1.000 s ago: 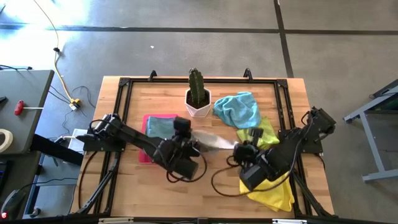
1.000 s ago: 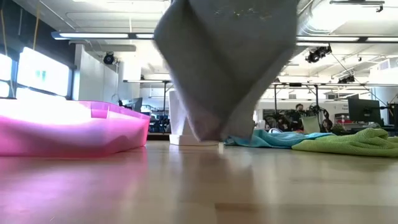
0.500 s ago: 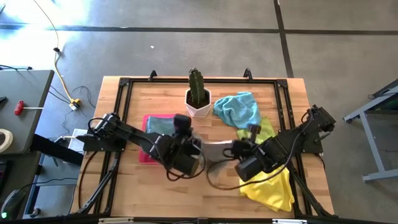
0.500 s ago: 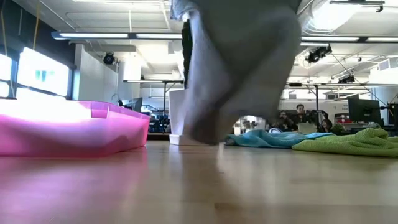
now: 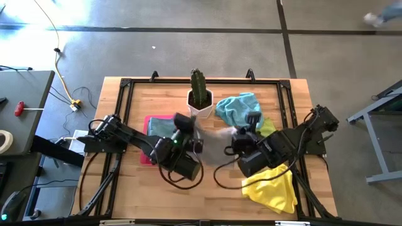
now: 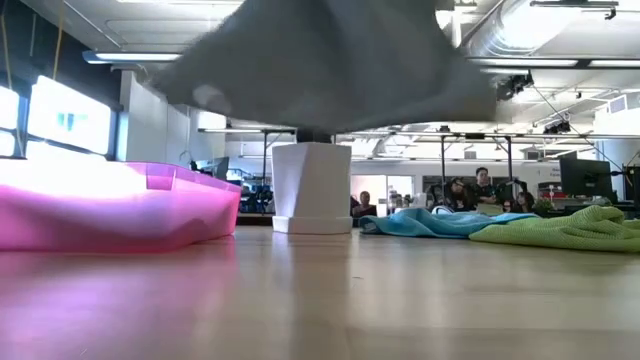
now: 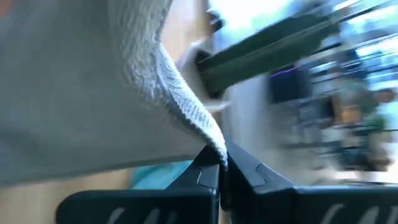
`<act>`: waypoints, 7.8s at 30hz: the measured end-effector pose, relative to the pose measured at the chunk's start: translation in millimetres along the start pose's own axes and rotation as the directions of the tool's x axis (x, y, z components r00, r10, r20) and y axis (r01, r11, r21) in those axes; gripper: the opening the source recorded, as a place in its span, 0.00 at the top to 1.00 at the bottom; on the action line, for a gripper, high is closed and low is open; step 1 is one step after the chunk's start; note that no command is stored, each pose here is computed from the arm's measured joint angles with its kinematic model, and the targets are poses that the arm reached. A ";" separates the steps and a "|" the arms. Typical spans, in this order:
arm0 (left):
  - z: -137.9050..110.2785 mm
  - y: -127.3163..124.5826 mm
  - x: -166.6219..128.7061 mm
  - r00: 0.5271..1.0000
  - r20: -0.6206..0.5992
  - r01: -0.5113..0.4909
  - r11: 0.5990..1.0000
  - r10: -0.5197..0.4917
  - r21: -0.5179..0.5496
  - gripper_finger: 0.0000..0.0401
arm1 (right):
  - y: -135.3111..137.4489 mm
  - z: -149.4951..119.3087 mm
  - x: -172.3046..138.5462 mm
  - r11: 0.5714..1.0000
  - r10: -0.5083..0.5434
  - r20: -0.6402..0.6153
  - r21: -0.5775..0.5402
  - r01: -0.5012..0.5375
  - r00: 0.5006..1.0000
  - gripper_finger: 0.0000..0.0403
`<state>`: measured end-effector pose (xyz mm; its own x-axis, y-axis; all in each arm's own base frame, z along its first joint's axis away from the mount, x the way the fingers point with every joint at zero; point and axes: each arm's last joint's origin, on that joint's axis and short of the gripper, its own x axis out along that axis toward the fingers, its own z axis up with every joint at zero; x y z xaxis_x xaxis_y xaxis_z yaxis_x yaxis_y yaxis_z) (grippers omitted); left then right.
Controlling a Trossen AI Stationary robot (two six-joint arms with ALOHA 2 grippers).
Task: Fold microfiber towels
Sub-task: Fold the gray towel
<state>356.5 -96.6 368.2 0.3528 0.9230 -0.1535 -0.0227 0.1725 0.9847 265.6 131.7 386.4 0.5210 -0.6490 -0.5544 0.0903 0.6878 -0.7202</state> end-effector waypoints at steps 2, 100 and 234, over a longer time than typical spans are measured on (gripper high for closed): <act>2.3 0.2 -1.4 1.000 0.009 0.003 1.000 -0.003 0.009 1.00 | -0.6 2.7 -0.4 0.999 0.038 0.017 0.017 -0.039 0.999 1.00; 12.0 -196.6 98.9 0.620 -0.190 0.712 0.648 -0.761 -0.271 1.00 | 108.2 -92.6 171.0 0.766 0.640 -0.355 0.354 -0.536 0.681 1.00; 29.2 -217.7 6.4 0.331 -0.141 0.886 0.359 -0.933 -0.294 0.57 | 151.2 -148.2 173.7 0.227 0.696 0.161 0.875 -0.427 0.700 0.55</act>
<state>391.0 -138.3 155.3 0.0057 0.1929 -0.9812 0.0291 0.9808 0.1930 244.0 74.7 119.4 0.5644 0.0767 -0.8219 0.5406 0.7181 0.4383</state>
